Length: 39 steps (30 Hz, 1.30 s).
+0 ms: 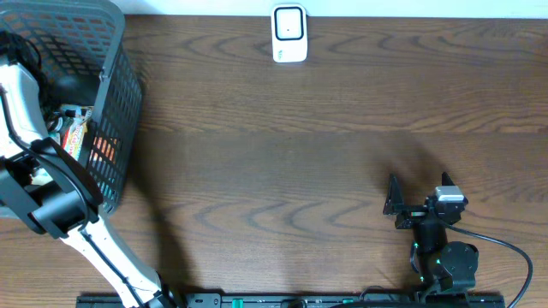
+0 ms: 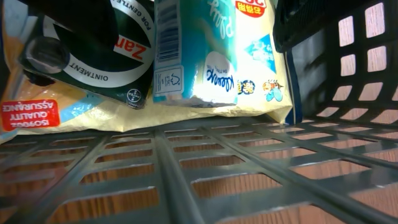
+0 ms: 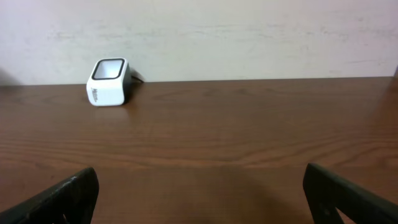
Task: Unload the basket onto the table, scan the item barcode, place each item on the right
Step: 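Lower the left gripper and grasp the blue-white Kleenex tissue pack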
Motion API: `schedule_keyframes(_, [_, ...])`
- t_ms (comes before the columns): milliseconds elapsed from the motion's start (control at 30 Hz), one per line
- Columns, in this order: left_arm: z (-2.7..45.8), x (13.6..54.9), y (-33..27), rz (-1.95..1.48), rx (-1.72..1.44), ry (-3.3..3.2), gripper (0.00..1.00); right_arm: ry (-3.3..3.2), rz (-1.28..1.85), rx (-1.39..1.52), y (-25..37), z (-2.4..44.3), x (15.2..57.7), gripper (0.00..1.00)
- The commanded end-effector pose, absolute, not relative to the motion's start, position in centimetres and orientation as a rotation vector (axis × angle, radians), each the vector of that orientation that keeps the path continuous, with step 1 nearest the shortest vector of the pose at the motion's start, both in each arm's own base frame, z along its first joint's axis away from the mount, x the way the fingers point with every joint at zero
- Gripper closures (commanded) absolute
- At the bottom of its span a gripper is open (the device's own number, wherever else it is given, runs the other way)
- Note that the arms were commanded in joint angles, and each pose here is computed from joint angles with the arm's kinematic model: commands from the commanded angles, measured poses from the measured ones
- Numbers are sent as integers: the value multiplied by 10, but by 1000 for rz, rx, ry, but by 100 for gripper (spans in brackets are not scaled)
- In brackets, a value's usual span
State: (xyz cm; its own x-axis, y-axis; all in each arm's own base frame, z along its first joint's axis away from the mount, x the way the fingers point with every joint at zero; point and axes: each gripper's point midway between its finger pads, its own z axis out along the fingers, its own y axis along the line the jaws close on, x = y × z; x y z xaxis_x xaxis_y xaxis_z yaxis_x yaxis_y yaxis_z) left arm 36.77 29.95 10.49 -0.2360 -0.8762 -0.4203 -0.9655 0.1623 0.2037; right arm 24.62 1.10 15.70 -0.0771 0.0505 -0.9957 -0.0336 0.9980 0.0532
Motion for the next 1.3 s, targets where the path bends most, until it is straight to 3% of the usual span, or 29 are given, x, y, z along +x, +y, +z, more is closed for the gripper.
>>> schedule_keyframes(0, [93, 360, 299, 693, -1812, 2251, 22, 1645, 57, 7, 10, 157, 246, 1])
schedule_keyframes(400, [86, 367, 287, 567, -1830, 2291, 48, 1645, 57, 7, 10, 157, 246, 1])
schedule_keyframes(700, [74, 360, 283, 580, -1836, 2327, 50, 1645, 57, 7, 10, 157, 246, 1])
schedule_keyframes(767, [71, 358, 283, 583, -1838, 2333, 58, 1645, 57, 7, 10, 157, 246, 1])
schedule_keyframes(933, [71, 357, 282, 589, -1804, 2372, 92, 1645, 57, 7, 10, 157, 246, 1])
schedule_keyframes(1100, [90, 354, 280, 585, -1755, 2387, 92, 1645, 57, 7, 10, 157, 246, 1])
schedule_keyframes(1267, [142, 348, 277, 552, -1730, 2298, 92, 1645, 57, 7, 10, 157, 246, 1])
